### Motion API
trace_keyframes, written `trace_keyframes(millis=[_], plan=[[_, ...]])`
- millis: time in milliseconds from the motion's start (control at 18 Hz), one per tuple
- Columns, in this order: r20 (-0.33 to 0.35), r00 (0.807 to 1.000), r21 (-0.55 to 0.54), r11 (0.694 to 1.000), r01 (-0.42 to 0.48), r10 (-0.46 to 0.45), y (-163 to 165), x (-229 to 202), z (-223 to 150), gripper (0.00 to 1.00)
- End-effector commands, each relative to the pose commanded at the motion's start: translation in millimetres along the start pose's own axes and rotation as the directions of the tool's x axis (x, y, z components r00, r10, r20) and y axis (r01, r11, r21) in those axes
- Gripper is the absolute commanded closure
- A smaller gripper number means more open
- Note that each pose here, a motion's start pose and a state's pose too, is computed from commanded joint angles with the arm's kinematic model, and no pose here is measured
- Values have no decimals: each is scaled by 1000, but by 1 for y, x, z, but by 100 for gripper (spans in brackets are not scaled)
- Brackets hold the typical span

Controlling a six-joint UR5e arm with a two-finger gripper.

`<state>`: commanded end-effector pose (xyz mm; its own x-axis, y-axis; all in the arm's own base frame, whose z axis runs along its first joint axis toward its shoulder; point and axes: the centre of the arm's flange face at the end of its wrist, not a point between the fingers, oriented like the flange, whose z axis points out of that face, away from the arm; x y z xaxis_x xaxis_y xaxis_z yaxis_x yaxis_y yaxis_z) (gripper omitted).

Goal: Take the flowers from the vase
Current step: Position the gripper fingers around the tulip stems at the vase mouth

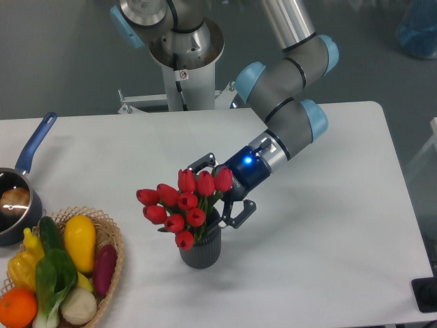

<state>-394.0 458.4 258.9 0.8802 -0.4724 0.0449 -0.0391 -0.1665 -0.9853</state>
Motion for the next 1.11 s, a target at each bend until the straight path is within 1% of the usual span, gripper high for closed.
trace_keyframes(millis=[389, 833, 1000, 1111], plan=[[-5, 1000, 14, 1000, 18, -18, 10, 1, 4, 0], [-5, 1000, 39, 999, 24, -23, 13, 4, 6, 0], [-6, 1000, 38, 999, 20, -20, 13, 5, 6, 3], [-5, 1000, 38, 999, 13, -13, 13, 5, 6, 3]])
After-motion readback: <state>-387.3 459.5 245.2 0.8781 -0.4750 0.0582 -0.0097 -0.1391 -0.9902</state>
